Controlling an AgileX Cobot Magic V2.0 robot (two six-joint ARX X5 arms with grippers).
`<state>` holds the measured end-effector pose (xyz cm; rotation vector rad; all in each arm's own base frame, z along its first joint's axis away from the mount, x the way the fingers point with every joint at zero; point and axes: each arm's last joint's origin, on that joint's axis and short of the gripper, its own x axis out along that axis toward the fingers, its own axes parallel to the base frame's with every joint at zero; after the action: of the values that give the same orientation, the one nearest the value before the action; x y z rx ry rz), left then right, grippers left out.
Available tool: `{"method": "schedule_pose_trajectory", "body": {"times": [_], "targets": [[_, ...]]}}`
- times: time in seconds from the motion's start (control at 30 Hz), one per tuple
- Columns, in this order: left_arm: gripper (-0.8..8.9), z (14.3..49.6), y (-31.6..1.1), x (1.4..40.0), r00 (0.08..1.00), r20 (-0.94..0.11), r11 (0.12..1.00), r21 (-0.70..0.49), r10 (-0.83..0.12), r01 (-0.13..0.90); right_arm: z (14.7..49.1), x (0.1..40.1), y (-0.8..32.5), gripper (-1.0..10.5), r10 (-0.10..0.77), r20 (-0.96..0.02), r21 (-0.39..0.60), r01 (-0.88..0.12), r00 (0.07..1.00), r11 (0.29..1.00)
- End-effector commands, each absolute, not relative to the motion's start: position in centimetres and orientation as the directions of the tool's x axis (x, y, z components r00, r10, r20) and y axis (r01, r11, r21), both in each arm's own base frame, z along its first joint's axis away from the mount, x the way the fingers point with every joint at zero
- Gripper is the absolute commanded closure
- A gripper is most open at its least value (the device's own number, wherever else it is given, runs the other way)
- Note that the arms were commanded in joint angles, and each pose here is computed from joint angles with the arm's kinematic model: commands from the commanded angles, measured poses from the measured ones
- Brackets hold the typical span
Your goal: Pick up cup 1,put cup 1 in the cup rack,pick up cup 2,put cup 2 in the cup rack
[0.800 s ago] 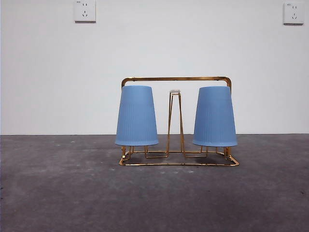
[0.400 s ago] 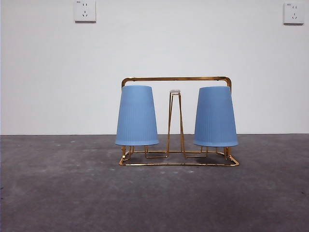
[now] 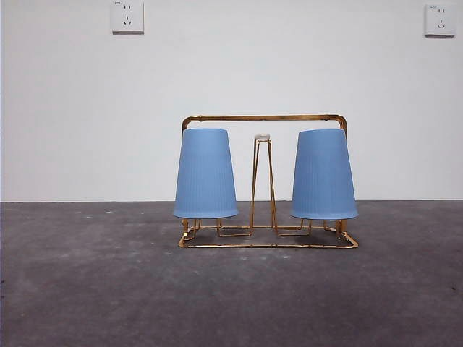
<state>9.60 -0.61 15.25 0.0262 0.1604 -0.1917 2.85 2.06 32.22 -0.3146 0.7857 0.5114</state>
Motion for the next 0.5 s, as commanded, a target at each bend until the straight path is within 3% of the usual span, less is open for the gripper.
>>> {"method": "schedule_pose_trajectory", "body": {"times": [0.03,0.33,0.4,0.5], "targets": [[8.17,15.0,-0.6,9.7,0.968,-0.166,0.981,0.003,-0.189,0.192,31.9,2.8,2.0,9.4,0.305,-0.752,-0.082,-0.543,0.584,0.836],[8.17,15.0,-0.6,9.7,0.968,-0.167,0.981,0.002,-0.189,0.193,31.9,2.8,2.0,9.4,0.305,-0.751,-0.087,-0.545,0.586,0.834],[8.17,15.0,-0.6,9.7,0.968,-0.167,0.981,0.002,-0.189,0.193,32.2,3.0,1.9,9.4,0.280,-0.712,-0.161,-0.537,0.645,0.828],[8.17,15.0,-0.6,9.7,0.968,-0.167,0.981,0.002,-0.189,0.192,33.3,3.9,2.2,9.4,0.285,-0.588,-0.180,-0.466,0.757,0.866]]}}
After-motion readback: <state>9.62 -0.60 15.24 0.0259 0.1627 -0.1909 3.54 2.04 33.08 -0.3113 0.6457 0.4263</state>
